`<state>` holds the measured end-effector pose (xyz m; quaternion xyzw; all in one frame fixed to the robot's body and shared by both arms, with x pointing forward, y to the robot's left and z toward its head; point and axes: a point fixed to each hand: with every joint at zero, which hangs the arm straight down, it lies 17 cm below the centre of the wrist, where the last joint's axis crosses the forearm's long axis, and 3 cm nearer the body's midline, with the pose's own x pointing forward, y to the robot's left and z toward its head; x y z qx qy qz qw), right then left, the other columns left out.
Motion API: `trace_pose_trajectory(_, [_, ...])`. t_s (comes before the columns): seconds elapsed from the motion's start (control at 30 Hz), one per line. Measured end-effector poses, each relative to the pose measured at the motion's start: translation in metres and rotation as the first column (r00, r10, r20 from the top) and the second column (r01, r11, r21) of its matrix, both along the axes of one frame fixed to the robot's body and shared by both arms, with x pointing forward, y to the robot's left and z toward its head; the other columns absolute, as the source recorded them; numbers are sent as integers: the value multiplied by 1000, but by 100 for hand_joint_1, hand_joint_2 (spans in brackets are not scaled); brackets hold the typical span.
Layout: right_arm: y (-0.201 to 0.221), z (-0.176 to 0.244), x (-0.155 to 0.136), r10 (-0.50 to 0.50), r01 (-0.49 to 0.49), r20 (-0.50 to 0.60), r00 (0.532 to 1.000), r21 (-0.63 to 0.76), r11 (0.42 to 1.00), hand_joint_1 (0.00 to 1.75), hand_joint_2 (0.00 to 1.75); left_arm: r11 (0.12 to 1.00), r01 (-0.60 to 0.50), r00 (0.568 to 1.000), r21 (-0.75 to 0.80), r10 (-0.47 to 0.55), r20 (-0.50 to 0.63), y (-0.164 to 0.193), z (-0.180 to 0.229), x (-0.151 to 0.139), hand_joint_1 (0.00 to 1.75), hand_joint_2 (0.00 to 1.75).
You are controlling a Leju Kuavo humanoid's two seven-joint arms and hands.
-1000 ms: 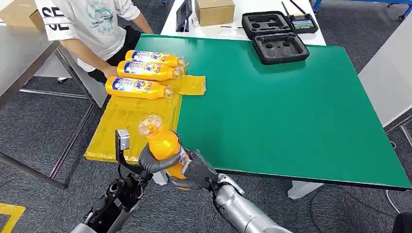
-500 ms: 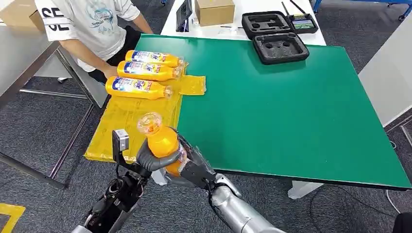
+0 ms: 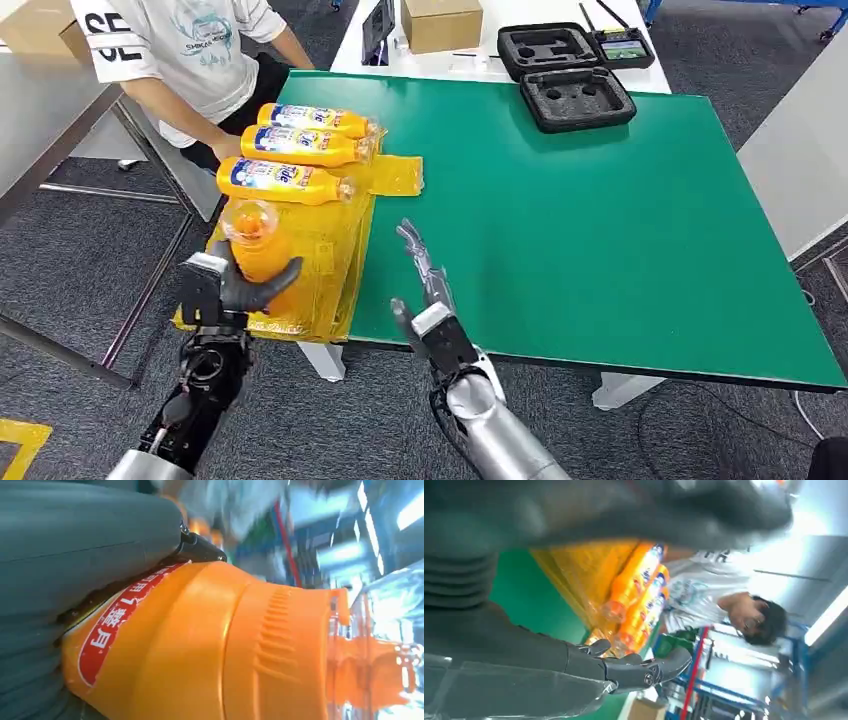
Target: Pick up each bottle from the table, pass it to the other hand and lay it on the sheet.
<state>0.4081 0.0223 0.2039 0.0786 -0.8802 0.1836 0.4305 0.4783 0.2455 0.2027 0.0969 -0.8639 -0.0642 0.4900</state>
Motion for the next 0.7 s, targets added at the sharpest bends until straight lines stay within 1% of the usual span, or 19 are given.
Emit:
trace_pose_trajectory(0.07, [-7,16,-5,-22,21,29,999,47,999,0,0,993,-63,998,99,61,19,20,4,7,175,175])
trace_pose_trajectory(0.2, [-13,35,-14,-31,24,69,997,90,996,0,0,977,-126,992,175,120,46,44,14,18,175,175])
trace_pose_trajectory(0.27, [-20,50,-21,-48,35,91,995,141,989,0,0,929,-197,980,312,187,64,50,14,26,175,175])
trace_pose_trajectory(0.33, [-25,72,-30,-56,30,130,990,193,981,0,0,868,-204,978,453,202,53,50,10,42,175,175])
trace_pose_trajectory(0.4, [-26,87,-38,-44,8,153,987,230,973,0,0,779,-171,982,603,188,36,43,6,63,175,175])
trace_pose_trajectory(0.43, [-25,93,-43,-26,-14,161,987,246,969,0,0,717,-137,984,684,175,14,39,-3,72,175,175])
trace_pose_trajectory(0.5, [-23,95,-46,-1,-40,159,987,254,966,0,0,630,-66,988,774,147,-35,29,-14,89,175,175])
trace_pose_trajectory(0.57, [-21,92,-48,17,-56,148,989,257,965,0,0,549,22,987,836,120,-105,21,-33,101,175,175])
trace_pose_trajectory(0.63, [-20,90,-49,25,-62,142,990,258,964,0,0,506,62,984,860,113,-137,18,-42,107,175,175])
trace_pose_trajectory(0.7, [-20,90,-49,28,-64,138,990,261,963,0,0,481,83,981,873,114,-156,18,-45,112,175,175])
